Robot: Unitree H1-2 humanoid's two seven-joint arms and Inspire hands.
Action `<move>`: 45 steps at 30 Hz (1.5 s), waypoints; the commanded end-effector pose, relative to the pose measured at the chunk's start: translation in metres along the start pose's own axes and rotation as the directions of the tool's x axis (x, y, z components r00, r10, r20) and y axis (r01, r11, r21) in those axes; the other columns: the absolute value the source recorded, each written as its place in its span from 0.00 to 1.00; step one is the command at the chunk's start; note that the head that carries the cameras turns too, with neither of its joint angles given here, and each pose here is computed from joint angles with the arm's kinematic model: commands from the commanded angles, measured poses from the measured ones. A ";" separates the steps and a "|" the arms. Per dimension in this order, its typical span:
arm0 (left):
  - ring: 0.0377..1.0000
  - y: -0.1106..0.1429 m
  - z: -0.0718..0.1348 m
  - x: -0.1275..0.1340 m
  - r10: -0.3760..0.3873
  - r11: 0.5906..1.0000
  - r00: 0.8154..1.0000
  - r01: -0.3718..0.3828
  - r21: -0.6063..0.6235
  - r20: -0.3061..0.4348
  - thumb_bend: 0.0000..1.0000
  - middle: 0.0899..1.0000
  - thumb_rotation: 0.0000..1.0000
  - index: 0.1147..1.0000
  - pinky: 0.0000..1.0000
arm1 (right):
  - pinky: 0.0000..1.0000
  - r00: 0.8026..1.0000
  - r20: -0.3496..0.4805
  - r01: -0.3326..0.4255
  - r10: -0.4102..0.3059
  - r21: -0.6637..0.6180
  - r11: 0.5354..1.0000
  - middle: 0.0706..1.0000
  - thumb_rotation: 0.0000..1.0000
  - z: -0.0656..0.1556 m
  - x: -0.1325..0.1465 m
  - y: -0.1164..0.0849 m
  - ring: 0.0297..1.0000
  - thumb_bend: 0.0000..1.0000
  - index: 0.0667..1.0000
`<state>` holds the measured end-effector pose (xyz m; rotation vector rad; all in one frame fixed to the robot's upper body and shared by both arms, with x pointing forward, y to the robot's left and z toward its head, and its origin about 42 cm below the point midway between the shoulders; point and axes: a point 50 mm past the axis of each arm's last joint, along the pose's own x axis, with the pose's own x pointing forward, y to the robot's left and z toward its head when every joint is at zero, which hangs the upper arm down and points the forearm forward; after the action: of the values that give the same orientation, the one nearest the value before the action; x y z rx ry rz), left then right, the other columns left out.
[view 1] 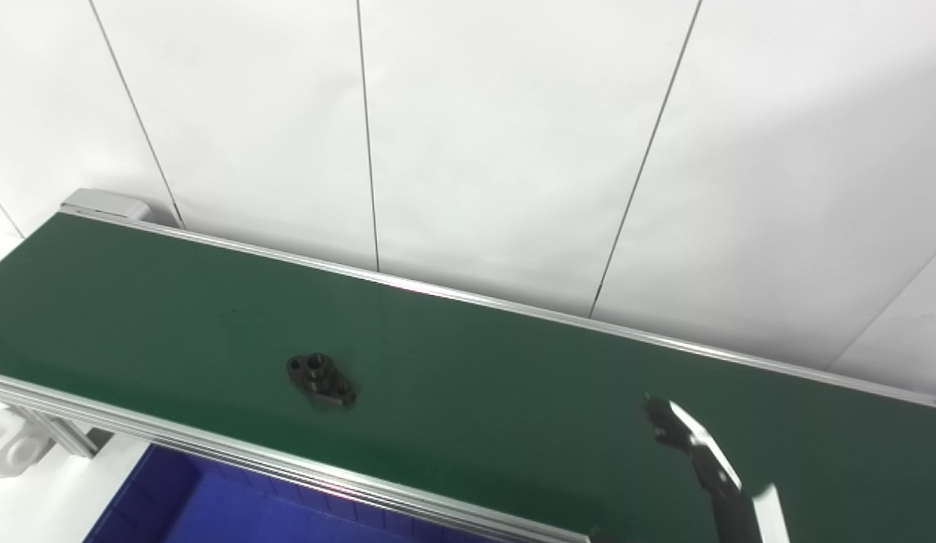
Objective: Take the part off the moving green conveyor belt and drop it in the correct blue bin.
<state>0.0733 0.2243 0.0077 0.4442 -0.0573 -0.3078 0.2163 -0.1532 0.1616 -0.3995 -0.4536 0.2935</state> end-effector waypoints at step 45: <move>0.74 0.005 0.022 0.003 0.029 0.999 0.997 -0.026 -0.047 0.071 0.80 0.76 0.53 0.75 0.70 | 0.68 0.971 0.012 -0.230 0.239 -0.220 0.948 0.78 0.44 0.048 0.158 0.041 0.75 0.90 0.78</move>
<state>0.0738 0.2205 0.0255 0.3999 -0.0805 -0.2900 0.3186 -0.0553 0.2235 -0.6772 -0.3952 0.4872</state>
